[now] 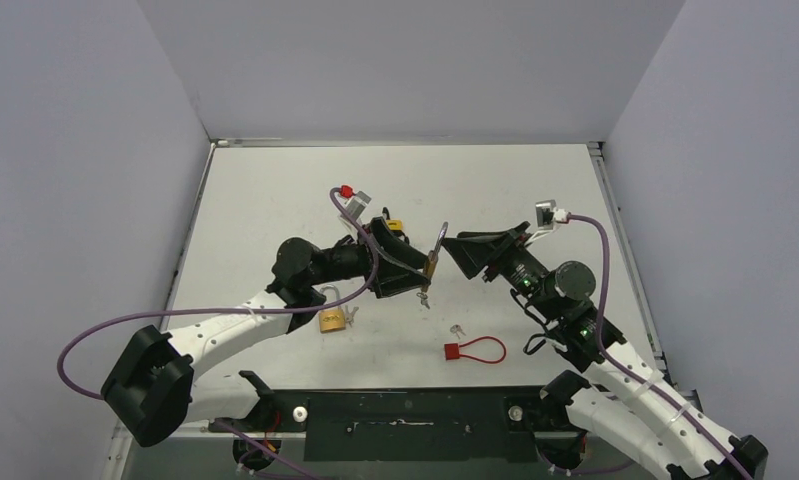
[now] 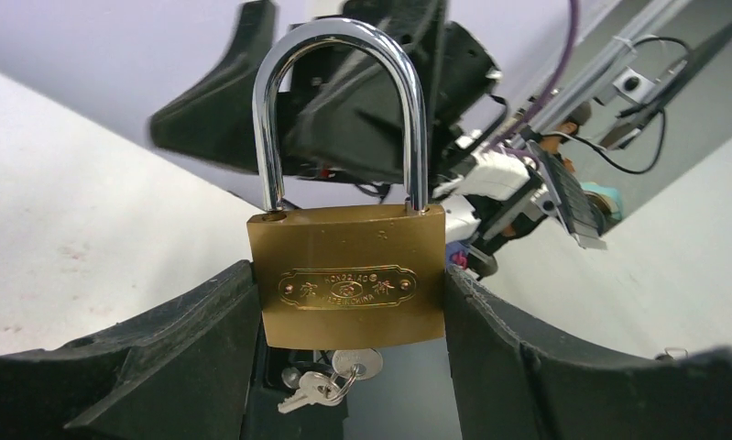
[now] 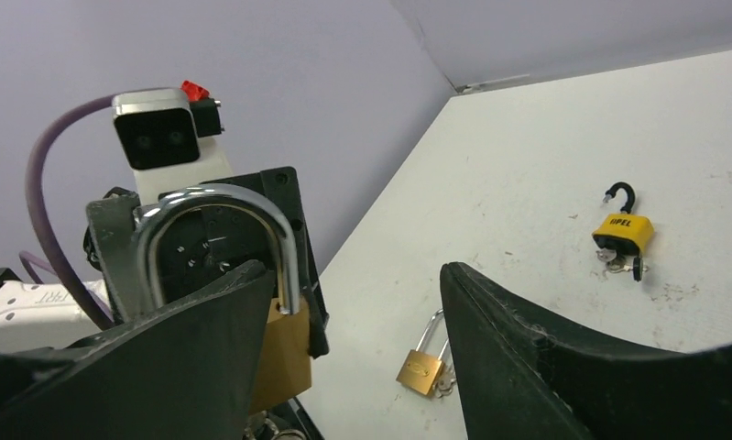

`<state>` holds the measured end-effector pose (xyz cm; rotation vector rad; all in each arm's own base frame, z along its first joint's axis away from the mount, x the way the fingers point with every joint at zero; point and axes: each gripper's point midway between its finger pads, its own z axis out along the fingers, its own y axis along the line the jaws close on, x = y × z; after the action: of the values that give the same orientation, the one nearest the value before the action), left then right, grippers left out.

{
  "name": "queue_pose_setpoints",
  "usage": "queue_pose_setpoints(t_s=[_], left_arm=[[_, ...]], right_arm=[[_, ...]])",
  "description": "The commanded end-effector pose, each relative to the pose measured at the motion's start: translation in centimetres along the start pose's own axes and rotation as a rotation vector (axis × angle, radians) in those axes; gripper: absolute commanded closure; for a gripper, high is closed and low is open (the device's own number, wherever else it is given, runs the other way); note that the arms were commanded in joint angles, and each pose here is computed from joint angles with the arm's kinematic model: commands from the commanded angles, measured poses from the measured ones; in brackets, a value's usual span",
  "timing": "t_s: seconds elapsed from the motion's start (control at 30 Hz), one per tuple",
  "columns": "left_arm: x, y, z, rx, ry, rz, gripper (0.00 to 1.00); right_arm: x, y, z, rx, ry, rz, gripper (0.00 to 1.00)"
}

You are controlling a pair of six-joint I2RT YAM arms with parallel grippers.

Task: Unlock with the key
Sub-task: Unlock the lock.

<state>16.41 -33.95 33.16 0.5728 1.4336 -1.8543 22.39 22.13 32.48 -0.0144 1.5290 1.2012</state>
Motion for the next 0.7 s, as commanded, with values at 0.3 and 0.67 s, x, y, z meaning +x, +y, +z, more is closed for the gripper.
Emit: queue_pose_setpoints(t_s=[0.3, 0.67], left_arm=[[-2.6, -6.1, 0.3, 0.253, -0.021, 0.151, 1.00], [-3.6, -5.8, 0.2, 0.212, -0.072, 0.147, 1.00]], right_arm=[[-1.1, 2.9, 1.8, -0.123, 0.006, 0.005, 0.45], [-1.1, 3.6, -1.1, -0.205, -0.059, -0.086, 0.36]])
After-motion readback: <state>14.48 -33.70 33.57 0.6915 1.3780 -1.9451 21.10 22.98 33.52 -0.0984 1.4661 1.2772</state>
